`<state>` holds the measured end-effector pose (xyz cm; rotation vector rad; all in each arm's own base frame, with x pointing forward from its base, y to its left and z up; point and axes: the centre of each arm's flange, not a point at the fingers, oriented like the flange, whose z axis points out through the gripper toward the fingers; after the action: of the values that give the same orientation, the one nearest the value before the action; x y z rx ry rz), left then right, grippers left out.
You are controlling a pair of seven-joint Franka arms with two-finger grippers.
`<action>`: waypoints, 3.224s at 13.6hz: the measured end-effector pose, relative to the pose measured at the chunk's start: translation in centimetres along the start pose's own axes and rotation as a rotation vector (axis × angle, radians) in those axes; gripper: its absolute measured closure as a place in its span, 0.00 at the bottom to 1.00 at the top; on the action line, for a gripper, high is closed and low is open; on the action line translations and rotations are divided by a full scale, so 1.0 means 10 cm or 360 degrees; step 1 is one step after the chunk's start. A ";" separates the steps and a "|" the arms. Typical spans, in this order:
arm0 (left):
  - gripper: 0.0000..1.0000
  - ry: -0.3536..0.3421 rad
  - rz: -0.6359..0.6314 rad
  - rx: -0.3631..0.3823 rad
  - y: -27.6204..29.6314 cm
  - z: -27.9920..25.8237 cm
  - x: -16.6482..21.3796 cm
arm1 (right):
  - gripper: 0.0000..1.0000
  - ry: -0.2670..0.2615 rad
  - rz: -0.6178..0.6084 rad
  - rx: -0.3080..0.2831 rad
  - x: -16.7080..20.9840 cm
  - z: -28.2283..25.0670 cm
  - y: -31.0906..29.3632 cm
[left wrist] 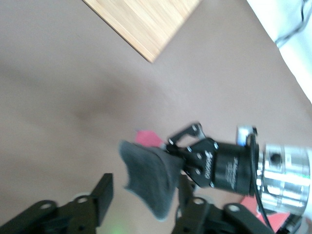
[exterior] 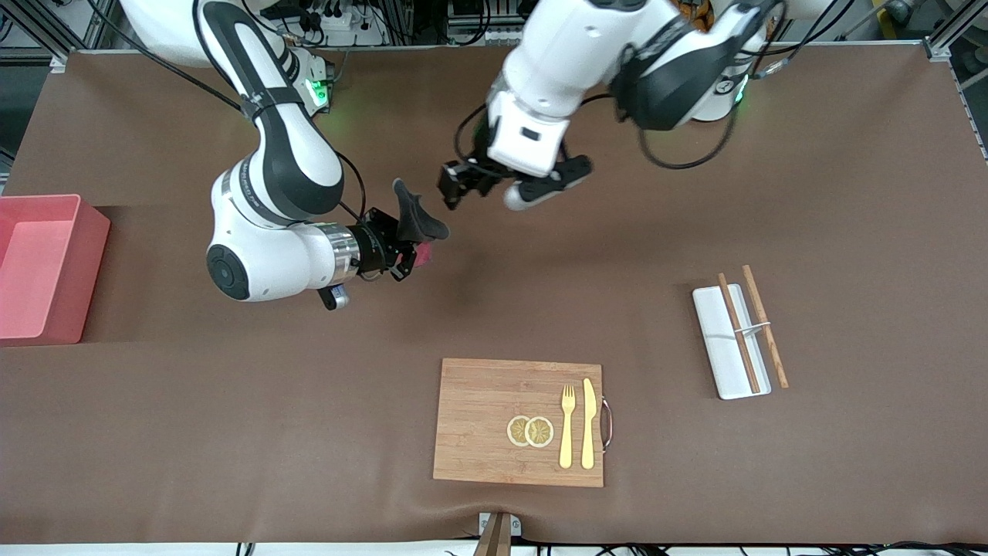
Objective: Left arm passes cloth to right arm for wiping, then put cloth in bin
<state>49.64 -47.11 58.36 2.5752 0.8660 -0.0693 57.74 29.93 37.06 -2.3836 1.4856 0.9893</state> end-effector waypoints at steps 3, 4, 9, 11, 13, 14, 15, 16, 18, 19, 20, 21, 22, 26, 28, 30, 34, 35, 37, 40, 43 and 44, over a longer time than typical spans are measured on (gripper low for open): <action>0.01 0.0077 0.0022 0.0093 -0.24 -0.45 0.56 | 0.94 0.0203 -0.0106 -0.0034 0.16 -0.01 0.01; 0.00 0.0093 0.0056 0.0124 -0.33 -0.56 0.74 | 0.94 0.0246 -0.0139 -0.0046 0.24 0.01 0.01; 0.00 0.0127 0.0302 0.0347 -0.79 -0.85 1.50 | 0.94 0.0379 -0.0219 -0.0031 0.84 0.31 -0.09; 0.00 0.0123 0.0381 0.0401 -0.92 -0.93 1.69 | 0.94 0.0469 -0.0267 -0.0059 1.06 0.47 -0.08; 0.00 0.0106 0.0441 0.0438 -1.05 -1.01 1.86 | 0.94 0.0570 -0.0329 -0.0092 1.36 0.61 0.02; 0.00 0.0101 0.0458 0.0449 -1.11 -1.05 1.94 | 0.94 0.0622 -0.0345 -0.0119 1.51 0.64 0.08; 0.00 0.0099 0.0472 0.0453 -1.16 -1.09 2.02 | 0.94 0.0673 -0.0354 -0.0150 1.65 0.64 0.14; 0.00 0.0096 0.0490 0.0458 -1.21 -1.12 2.10 | 0.94 0.0723 -0.0364 -0.0185 1.78 0.60 0.20; 0.00 0.0084 0.0532 0.0481 -1.33 -1.23 2.23 | 0.94 0.0792 -0.0430 -0.0252 2.14 0.40 0.33; 0.00 0.0082 0.0549 0.0491 -1.38 -1.29 2.27 | 0.94 0.0795 -0.0498 -0.0272 2.40 0.23 0.44; 0.00 0.0088 0.0551 0.0495 -1.43 -1.36 2.30 | 0.94 0.0779 -0.0571 -0.0281 2.71 0.02 0.59; 0.00 0.0099 0.0550 0.0493 -1.47 -1.43 2.34 | 0.94 0.0766 -0.0632 -0.0288 3.05 -0.20 0.78; 0.00 0.0111 0.0562 0.0490 -1.52 -1.51 2.39 | 0.94 0.0763 -0.0679 -0.0302 3.41 -0.42 1.02; 0.00 0.0130 0.0612 0.0563 -1.84 -1.84 2.60 | 0.94 0.0978 -0.0898 -0.0526 4.32 -1.04 1.74; 0.00 0.0136 0.0662 0.0605 -2.04 -2.00 2.72 | 0.94 0.1102 -0.1018 -0.0690 4.58 -1.36 1.99; 0.00 0.0150 0.0655 0.0632 -2.20 -2.11 2.76 | 0.94 0.1184 -0.1068 -0.0788 4.63 -1.59 2.04; 0.00 0.0100 0.0660 0.0624 -2.51 -2.17 2.82 | 0.94 0.1184 -0.0946 -0.0735 4.46 -1.19 1.65; 0.00 0.0098 0.0665 0.0623 -2.57 -2.19 2.85 | 0.94 0.1175 -0.0895 -0.0702 4.35 -1.00 1.49; 0.00 0.0102 0.0676 0.0620 -2.61 -2.22 2.86 | 0.94 0.1121 -0.0820 -0.0605 4.02 -0.68 1.17; 0.00 0.0105 0.0689 0.0617 -2.60 -2.19 2.82 | 0.94 0.1108 -0.0632 -0.0507 3.40 -0.37 0.78; 0.00 0.0108 0.0696 0.0646 -2.64 -2.17 2.78 | 0.94 0.1084 -0.0448 -0.0370 2.73 0.05 0.41; 0.00 0.0119 0.0706 0.0678 -2.64 -2.17 2.76 | 0.94 0.1048 -0.0405 -0.0325 2.51 0.20 0.31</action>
<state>54.53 -3.73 63.30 3.1263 0.3044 -0.0280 61.44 10.76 20.82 -3.1432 1.2216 0.3127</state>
